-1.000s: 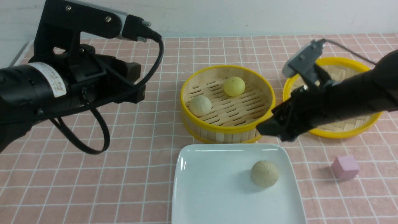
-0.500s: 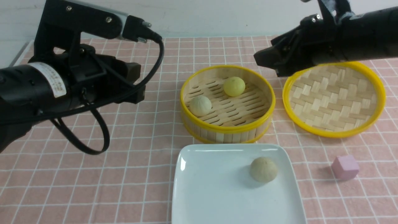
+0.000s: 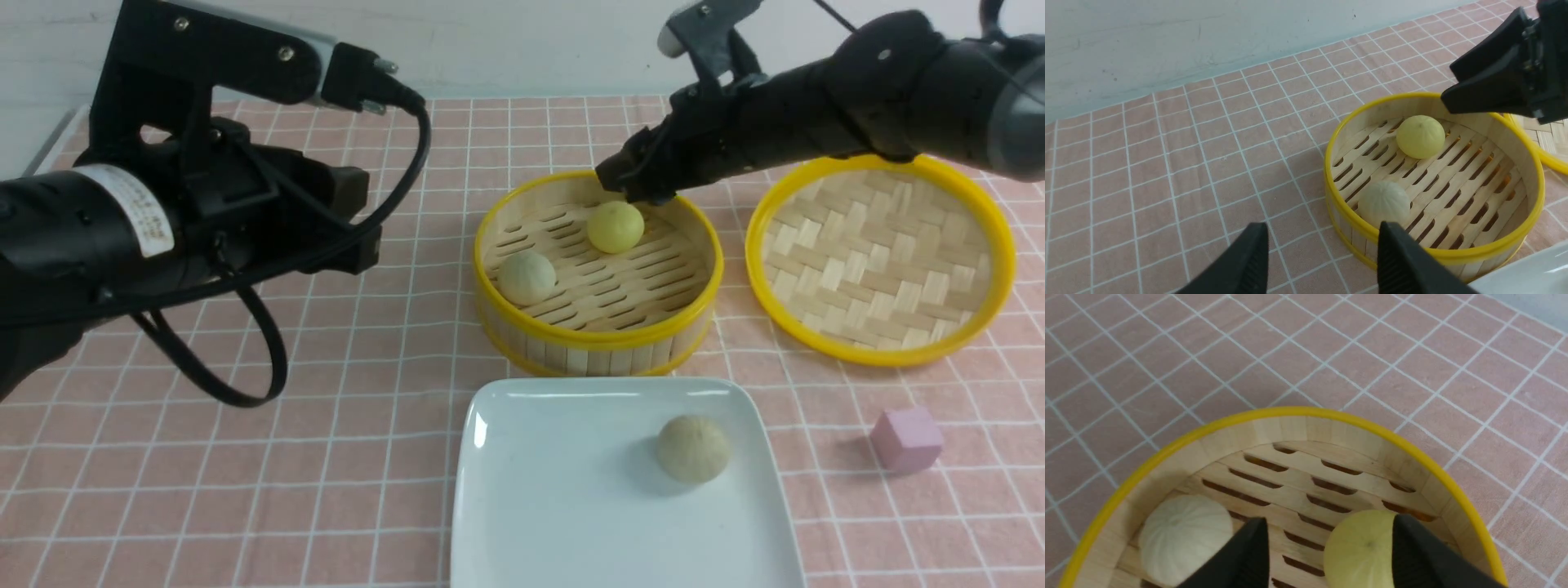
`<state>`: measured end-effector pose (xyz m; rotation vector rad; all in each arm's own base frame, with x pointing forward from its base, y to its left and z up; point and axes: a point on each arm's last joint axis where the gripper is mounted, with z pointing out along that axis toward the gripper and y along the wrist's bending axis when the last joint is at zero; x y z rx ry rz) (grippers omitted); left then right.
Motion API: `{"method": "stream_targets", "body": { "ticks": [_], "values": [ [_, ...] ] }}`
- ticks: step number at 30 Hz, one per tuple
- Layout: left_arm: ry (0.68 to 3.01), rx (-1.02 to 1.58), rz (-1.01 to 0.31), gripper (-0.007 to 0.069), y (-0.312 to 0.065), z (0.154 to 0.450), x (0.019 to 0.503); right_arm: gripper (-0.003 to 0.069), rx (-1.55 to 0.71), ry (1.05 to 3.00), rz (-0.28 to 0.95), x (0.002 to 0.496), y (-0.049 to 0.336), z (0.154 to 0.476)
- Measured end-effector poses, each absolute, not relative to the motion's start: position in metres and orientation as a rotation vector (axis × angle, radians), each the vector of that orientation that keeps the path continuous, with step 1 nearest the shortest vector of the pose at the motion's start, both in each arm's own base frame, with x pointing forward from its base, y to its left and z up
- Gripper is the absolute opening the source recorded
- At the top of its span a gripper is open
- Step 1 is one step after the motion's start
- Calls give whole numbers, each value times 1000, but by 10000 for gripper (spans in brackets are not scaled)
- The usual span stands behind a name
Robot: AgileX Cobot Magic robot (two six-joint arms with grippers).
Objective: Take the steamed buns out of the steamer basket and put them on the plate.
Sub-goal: Use the right arm to grab the steamed stuffed bun that is closest to it
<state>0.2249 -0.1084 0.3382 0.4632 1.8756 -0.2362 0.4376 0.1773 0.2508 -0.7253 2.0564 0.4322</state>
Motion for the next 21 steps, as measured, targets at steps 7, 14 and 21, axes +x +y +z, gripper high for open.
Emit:
{"method": "stream_targets", "body": {
  "ticks": [7,14,21],
  "values": [
    [1876,464,-235,386,-108,338,225,411,-693,2098,367,456,178,210],
    [1876,465,-234,386,-108,338,225,410,-685,2117,331,462,177,191],
    [1876,465,-234,386,-108,338,225,390,-672,2122,314,465,176,184]
  ]
}}
